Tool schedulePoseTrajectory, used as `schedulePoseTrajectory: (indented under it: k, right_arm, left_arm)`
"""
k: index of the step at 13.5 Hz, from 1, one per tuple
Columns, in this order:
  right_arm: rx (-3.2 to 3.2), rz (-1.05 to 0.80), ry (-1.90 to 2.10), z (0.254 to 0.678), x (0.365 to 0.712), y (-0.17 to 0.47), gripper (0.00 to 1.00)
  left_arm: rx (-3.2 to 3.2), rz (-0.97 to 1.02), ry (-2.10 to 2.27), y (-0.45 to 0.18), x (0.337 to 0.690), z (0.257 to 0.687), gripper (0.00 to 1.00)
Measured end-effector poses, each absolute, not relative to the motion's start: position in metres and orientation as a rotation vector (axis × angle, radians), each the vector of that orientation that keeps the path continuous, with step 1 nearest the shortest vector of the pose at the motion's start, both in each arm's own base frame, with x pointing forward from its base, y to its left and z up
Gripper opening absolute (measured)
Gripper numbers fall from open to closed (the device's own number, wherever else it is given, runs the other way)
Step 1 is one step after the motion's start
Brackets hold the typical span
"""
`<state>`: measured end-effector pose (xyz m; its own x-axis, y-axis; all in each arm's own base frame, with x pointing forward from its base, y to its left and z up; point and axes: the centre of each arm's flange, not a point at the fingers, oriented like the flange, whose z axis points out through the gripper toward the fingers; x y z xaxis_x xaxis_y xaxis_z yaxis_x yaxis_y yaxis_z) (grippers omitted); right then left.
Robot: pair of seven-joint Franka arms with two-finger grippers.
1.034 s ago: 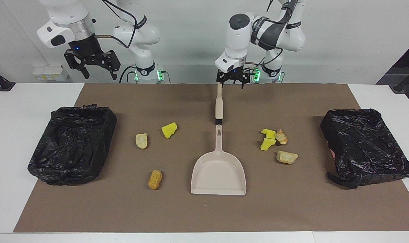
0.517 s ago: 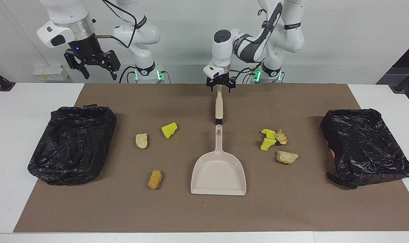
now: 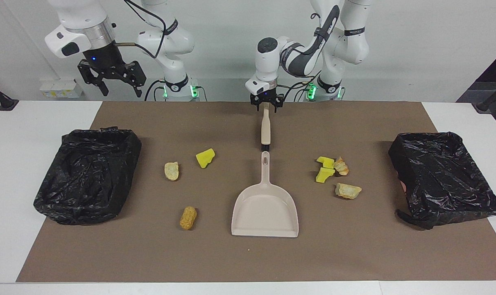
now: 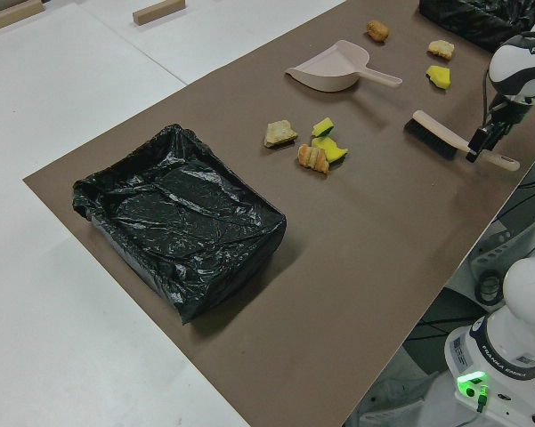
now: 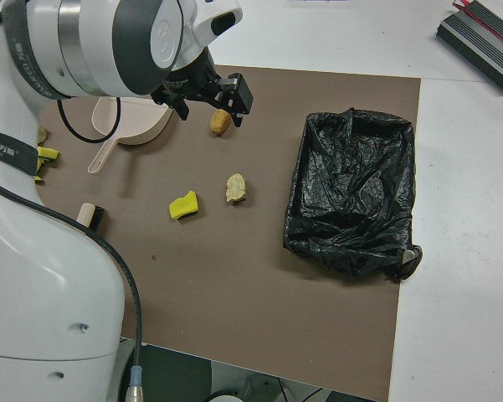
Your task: Sweep and dump trash in bin
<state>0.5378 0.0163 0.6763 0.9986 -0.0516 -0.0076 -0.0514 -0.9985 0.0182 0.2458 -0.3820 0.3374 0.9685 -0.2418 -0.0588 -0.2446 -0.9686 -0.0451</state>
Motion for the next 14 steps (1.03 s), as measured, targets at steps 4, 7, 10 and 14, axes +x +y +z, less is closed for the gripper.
schedulePoseTrajectory:
  k: [4, 7, 10, 14]
  right_arm:
    - [3.122, -0.013, -0.080, 0.676, 0.538, 0.016, 1.00]
    - [3.122, -0.013, -0.080, 0.676, 0.538, 0.016, 1.00]
    - [3.122, -0.013, -0.080, 0.676, 0.538, 0.016, 1.00]
    - [3.122, -0.013, -0.080, 0.676, 0.538, 0.016, 1.00]
  left_arm:
    - [-3.069, 0.079, 0.378, -0.381, 0.249, 0.339, 0.26]
    - [-3.081, 0.075, 0.341, -0.377, 0.261, 0.345, 0.26]
    - [-3.061, 0.118, 0.325, -0.358, 0.289, 0.368, 0.26]
    - [-3.067, 0.134, 0.310, -0.293, 0.338, 0.432, 0.26]
